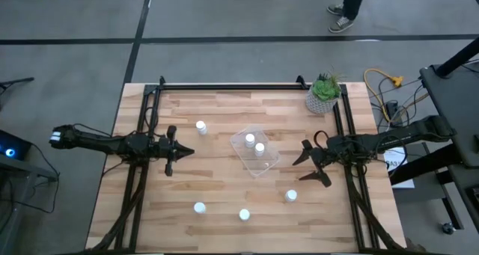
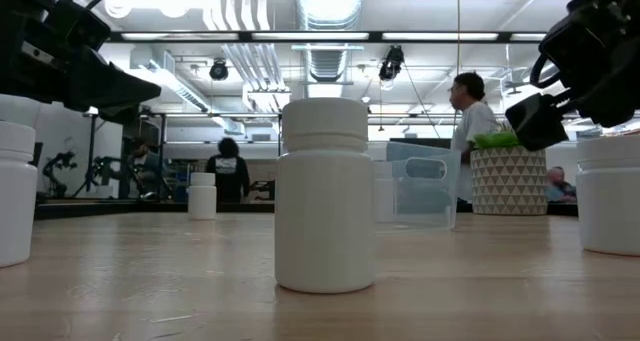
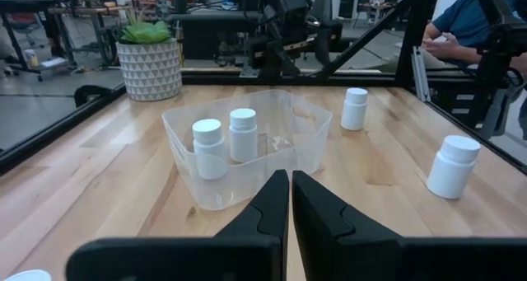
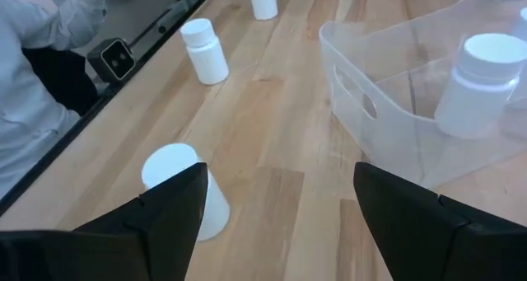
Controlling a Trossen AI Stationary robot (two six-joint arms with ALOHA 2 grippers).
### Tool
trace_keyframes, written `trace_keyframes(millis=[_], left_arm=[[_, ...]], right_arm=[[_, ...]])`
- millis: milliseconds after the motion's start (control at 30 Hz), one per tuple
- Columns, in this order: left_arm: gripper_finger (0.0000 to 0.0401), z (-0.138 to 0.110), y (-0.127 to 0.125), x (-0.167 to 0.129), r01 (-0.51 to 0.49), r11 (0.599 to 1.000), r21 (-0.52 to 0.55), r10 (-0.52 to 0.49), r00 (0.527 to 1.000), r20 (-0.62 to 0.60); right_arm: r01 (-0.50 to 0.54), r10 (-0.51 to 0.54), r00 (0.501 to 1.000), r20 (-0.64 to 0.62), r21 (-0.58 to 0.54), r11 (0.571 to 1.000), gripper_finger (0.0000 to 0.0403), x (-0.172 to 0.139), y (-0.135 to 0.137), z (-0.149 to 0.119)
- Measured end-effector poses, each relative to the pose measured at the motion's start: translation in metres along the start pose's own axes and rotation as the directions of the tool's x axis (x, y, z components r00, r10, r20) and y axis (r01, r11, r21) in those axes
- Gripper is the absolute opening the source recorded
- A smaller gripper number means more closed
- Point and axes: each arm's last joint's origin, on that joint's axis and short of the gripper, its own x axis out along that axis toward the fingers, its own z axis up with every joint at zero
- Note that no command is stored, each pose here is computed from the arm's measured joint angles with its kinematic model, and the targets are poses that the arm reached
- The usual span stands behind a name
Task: Pick and place pill bottles into a basket
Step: Put the white pill bottle into the transparent bin
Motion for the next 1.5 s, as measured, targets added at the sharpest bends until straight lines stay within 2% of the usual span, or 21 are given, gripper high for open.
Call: trace_keyframes(millis=[100, 200, 533, 967, 1500], left_arm=[[0.0, 0.0, 0.0, 0.0, -0.002, 1.0, -0.001, 0.002, 1.0, -0.001], [0.0, 0.0, 0.0, 0.0, -0.002, 1.0, 0.0, 0.002, 1.0, -0.002], [0.0, 0.0, 0.0, 0.0, -0.002, 1.0, -0.002, 0.002, 1.0, 0.005], [0.0, 0.003, 0.0, 0.0, -0.001, 1.0, -0.007, 0.001, 0.999, 0.032], [0.0, 0.003, 0.0, 0.0, 0.0, 1.0, -0.007, 0.001, 1.0, 0.031]], right_arm=[[-0.017, 0.017, 1.0, -0.023, 0.0, 1.0, 0.0292, 0.002, 0.0, -0.002], [-0.08, 0.079, 0.996, -0.048, -0.036, 0.996, 0.0294, 0.004, 0.001, -0.004], [-0.175, 0.17, 0.984, -0.059, -0.094, 0.98, 0.0286, 0.017, 0.003, -0.005], [-0.235, 0.228, 0.971, -0.071, -0.116, 0.965, 0.0282, 0.035, 0.01, -0.008], [-0.27, 0.25, 0.953, -0.173, -0.104, 0.957, 0.0276, 0.068, 0.016, 0.001]])
